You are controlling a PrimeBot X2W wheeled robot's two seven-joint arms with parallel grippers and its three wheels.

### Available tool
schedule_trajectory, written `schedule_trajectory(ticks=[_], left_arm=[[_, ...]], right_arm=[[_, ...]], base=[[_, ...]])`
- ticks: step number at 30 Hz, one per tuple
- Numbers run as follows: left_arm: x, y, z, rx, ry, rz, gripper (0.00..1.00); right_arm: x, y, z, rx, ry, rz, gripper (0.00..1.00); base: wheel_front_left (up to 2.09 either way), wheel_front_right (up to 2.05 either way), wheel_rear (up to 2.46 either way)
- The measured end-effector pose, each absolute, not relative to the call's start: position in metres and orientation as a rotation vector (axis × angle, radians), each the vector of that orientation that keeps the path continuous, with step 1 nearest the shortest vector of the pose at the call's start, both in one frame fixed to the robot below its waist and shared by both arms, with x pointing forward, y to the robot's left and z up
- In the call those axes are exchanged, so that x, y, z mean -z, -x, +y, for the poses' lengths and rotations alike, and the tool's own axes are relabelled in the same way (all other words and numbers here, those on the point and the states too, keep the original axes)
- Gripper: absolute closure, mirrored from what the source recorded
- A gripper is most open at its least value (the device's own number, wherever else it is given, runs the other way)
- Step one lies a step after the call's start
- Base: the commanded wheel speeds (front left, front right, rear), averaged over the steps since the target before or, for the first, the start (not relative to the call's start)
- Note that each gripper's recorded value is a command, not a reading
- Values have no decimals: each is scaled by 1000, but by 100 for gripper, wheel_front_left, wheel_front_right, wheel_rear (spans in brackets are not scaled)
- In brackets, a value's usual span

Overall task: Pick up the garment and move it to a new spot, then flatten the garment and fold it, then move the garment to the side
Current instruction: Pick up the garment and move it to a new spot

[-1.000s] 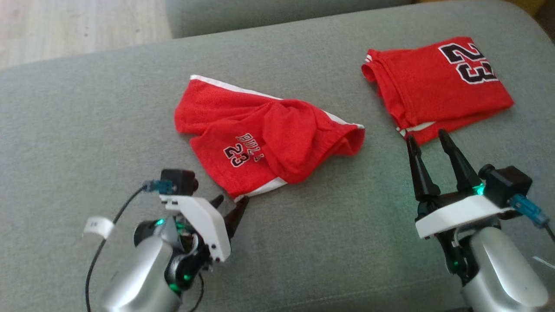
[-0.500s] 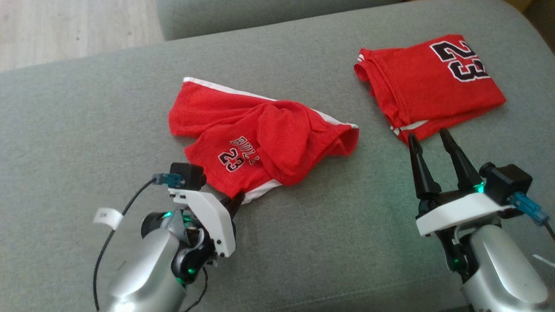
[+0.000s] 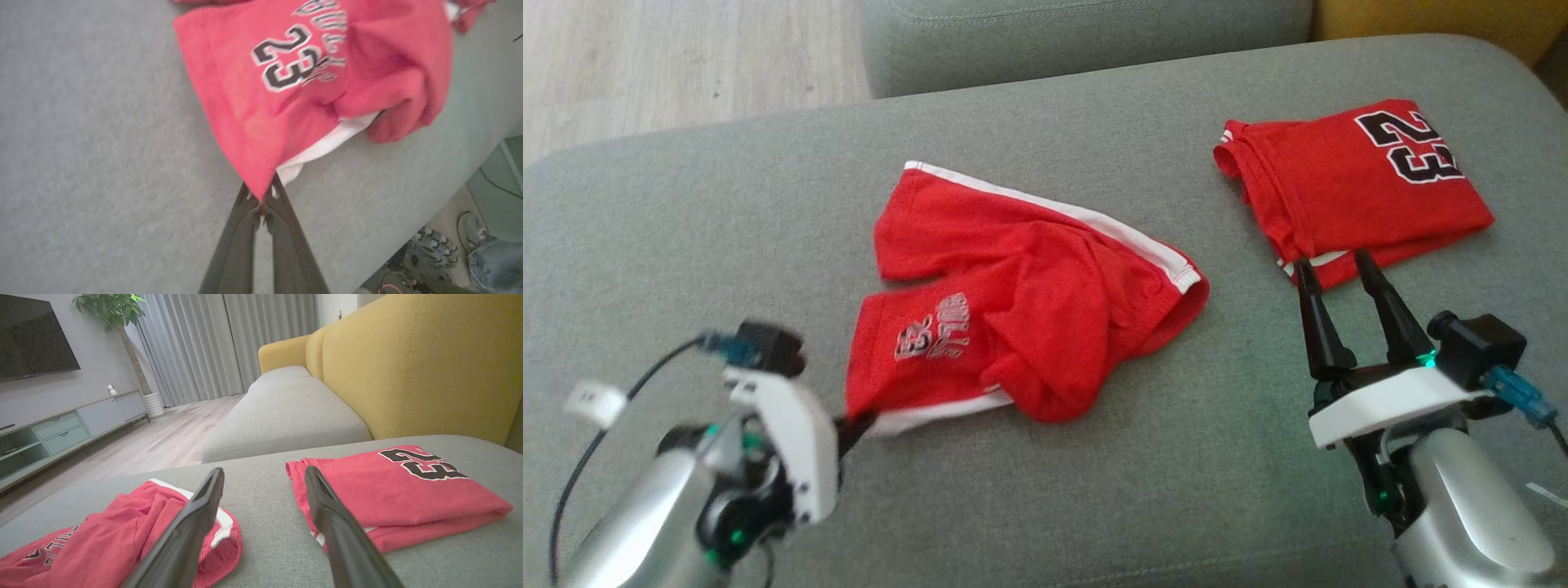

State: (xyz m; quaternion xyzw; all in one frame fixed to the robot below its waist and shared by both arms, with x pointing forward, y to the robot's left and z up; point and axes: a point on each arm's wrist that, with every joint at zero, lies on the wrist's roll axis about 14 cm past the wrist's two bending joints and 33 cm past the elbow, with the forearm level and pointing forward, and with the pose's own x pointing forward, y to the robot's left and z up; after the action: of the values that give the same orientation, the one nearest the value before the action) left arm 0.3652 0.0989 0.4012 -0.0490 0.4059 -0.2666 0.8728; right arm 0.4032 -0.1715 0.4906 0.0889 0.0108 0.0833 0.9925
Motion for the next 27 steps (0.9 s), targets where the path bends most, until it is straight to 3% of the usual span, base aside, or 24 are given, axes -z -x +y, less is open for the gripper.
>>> schedule_trajectory(ticks=[9,10,11,12,13,18,27], left_arm=[[-380,-352,133,449,89,866,100],[-381,-353,135,441,87,852,95],[-381,-354,137,432,88,842,68],[-381,-355,139,422,94,829,16],[-381,-355,140,412,101,814,0],[-389,-359,143,371,116,703,0],[-454,-374,177,113,62,266,0]], right_arm=[[-489,-401,-179,-148,-177,26,0],[-489,-401,-178,-149,-177,27,0],[-488,-401,-177,-151,-177,29,0],[-488,-401,-176,-154,-177,29,0],[-489,-401,-174,-159,-177,28,0],[-491,-402,-167,-181,-176,22,0],[-483,-396,-160,-198,-181,46,0]], base=[[0,0,0],[0,0,0],[0,0,0],[0,0,0],[0,0,0],[0,0,0],[0,0,0]])
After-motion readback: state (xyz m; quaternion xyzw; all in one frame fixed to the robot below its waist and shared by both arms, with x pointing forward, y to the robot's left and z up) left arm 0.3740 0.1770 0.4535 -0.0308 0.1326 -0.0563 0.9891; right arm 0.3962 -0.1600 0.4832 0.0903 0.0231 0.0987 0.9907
